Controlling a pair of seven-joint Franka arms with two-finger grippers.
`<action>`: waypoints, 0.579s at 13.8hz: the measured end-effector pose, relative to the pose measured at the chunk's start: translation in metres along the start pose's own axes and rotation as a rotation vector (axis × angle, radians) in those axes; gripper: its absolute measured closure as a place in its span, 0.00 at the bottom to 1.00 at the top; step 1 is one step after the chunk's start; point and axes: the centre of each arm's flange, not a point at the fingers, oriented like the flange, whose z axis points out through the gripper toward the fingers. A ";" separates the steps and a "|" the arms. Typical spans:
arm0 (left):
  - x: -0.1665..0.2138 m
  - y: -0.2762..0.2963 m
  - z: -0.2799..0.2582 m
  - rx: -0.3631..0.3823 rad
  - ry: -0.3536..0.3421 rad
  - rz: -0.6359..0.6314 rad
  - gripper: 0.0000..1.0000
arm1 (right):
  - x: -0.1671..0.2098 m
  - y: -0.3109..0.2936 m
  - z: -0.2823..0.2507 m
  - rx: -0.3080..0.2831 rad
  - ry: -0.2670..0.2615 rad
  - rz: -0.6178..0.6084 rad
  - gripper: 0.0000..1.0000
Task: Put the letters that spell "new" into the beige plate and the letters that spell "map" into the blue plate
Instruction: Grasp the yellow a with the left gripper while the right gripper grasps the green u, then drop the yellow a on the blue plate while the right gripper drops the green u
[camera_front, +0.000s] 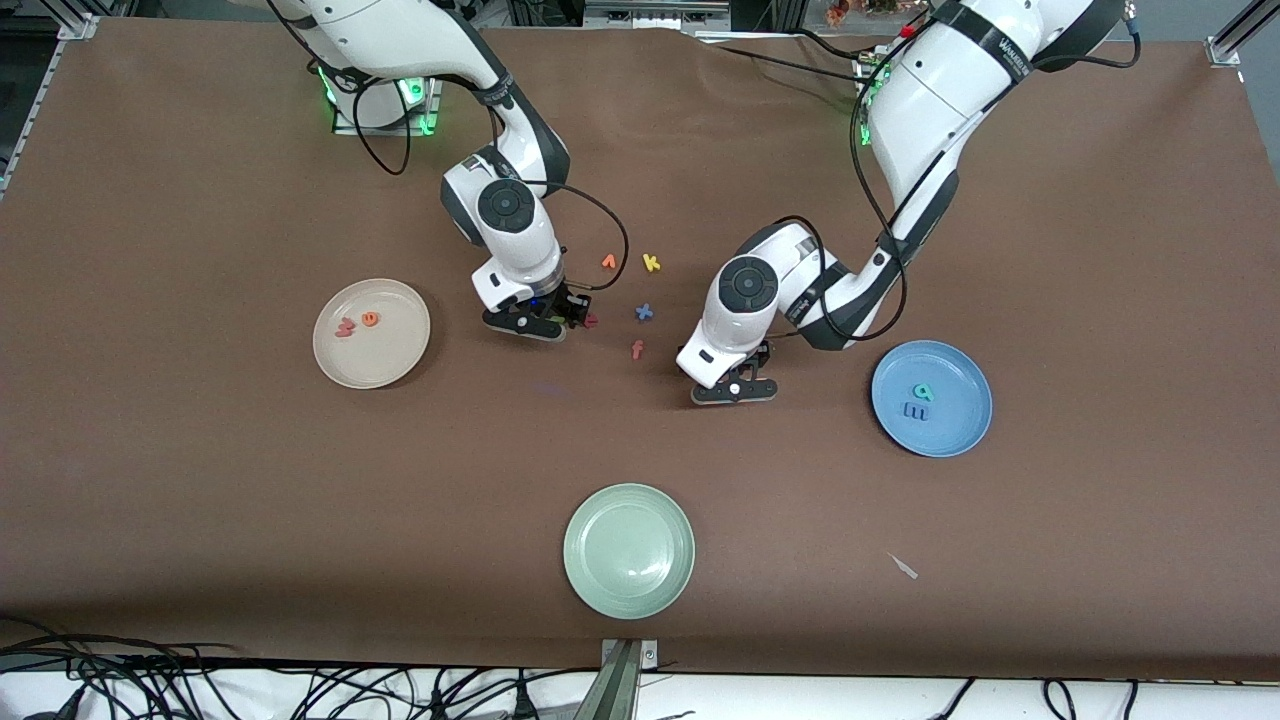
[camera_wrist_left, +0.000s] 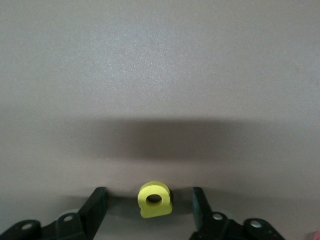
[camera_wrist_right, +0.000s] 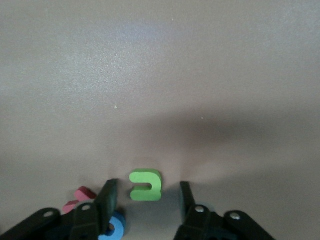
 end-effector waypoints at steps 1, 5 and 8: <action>0.000 0.001 -0.001 -0.002 0.001 0.001 0.24 | 0.000 0.000 0.000 0.000 0.000 -0.001 0.45; -0.002 0.004 -0.004 0.010 -0.010 0.006 0.46 | 0.002 0.000 -0.002 0.002 0.006 -0.016 0.71; -0.002 0.006 -0.006 0.011 -0.010 0.007 0.73 | 0.005 0.002 -0.003 0.000 0.008 -0.048 0.73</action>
